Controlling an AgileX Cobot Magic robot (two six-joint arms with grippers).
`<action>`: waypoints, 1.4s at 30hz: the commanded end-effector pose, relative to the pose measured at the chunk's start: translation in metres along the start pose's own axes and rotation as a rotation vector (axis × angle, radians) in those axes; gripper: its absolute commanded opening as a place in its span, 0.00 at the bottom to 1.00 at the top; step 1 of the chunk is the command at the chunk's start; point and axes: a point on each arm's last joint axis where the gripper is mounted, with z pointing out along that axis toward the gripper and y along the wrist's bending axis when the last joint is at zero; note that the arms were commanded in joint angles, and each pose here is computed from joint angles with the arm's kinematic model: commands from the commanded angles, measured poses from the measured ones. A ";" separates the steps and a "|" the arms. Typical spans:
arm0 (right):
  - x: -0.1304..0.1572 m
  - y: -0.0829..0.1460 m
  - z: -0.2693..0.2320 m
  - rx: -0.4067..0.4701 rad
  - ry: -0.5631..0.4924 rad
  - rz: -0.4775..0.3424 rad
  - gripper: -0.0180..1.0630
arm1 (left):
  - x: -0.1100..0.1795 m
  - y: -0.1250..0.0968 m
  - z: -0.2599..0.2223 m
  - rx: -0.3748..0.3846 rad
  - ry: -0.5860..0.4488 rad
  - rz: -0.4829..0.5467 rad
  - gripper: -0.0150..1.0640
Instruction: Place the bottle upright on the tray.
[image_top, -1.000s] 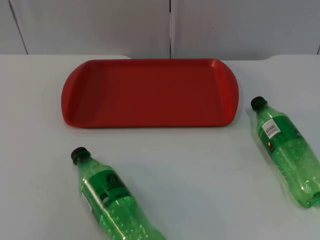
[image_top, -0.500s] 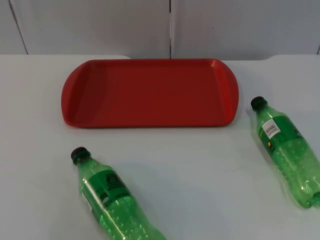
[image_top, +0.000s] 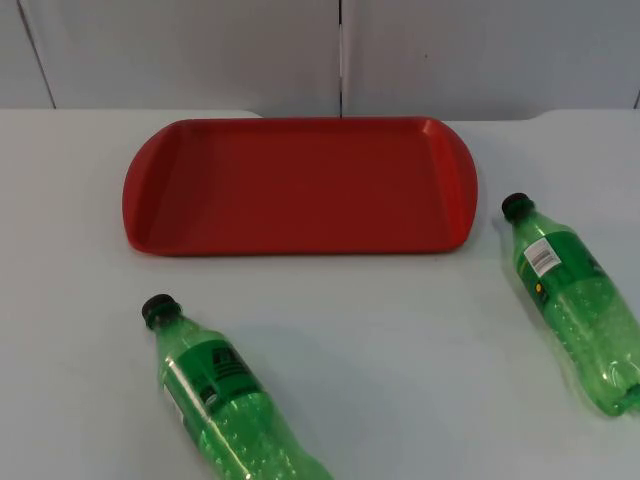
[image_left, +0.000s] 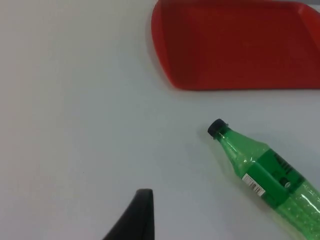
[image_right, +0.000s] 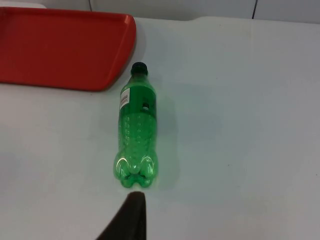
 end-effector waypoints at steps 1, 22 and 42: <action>0.001 0.000 0.000 0.002 -0.002 0.000 0.99 | -0.007 -0.001 0.000 0.007 -0.002 -0.018 0.99; 0.001 0.000 0.000 0.002 -0.002 0.001 0.99 | -0.044 -0.011 0.029 0.086 0.168 -0.129 0.99; 0.001 0.000 0.000 0.002 -0.002 0.001 0.99 | -0.051 -0.008 0.107 0.092 0.518 -0.261 0.99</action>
